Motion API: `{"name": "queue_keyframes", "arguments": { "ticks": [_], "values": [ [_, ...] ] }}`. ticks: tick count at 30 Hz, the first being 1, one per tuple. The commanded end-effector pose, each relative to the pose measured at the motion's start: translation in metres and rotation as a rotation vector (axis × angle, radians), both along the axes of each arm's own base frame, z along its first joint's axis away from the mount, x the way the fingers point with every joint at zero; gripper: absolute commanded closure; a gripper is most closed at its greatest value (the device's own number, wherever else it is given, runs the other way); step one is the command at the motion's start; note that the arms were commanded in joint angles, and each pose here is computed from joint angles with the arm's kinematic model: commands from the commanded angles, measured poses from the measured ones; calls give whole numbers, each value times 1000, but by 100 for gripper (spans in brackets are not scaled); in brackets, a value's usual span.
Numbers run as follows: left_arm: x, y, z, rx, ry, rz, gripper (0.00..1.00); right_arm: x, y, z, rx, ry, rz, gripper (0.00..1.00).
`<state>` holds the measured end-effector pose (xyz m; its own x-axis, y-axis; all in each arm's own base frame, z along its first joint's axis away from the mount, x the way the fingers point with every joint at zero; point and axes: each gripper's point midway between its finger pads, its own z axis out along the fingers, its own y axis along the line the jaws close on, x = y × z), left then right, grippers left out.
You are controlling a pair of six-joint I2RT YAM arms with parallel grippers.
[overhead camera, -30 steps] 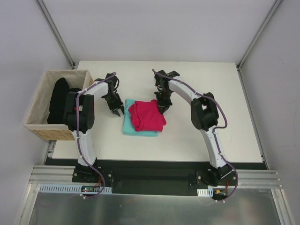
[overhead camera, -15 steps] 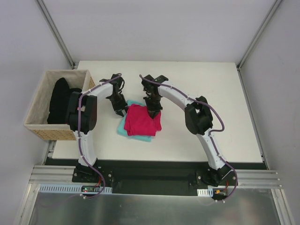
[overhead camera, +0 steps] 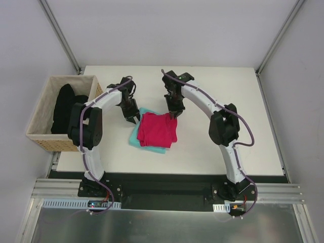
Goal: Fold and stack the t-shirts
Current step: Put the neatly folded tshirt into the corner of the board with both arms
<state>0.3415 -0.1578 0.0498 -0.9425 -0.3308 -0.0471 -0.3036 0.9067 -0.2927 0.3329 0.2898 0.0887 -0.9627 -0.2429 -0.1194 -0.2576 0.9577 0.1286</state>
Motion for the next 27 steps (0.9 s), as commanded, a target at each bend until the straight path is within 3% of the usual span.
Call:
{"name": "queue_keyframes", "arguments": {
  "ticks": [1, 4, 9, 15, 20, 22, 23, 27],
  "values": [
    [-6, 4, 22, 13, -34, 8, 71, 5, -36, 55, -66, -132, -19, 75],
    [-10, 4, 27, 3, -35, 15, 71, 11, -59, 75, -120, -202, -44, 75],
    [-18, 4, 23, 3, -14, 31, 70, 13, -56, 87, -65, -212, -49, 75],
    [-24, 12, 35, 25, -55, 47, 71, 8, -30, 76, 11, -160, -35, 95],
    [-23, 13, 75, -7, -170, 66, 72, 1, -23, 65, 2, -145, -3, 99],
    [-24, 13, 92, -24, -219, 66, 81, -1, -17, 63, 33, -136, 8, 99],
    [-24, 13, 97, -28, -235, 64, 100, -2, -15, 61, 34, -129, 11, 99],
    [-31, 11, 108, -58, -256, 48, 100, 0, -4, 58, 72, -128, 16, 99]
  ]
}}
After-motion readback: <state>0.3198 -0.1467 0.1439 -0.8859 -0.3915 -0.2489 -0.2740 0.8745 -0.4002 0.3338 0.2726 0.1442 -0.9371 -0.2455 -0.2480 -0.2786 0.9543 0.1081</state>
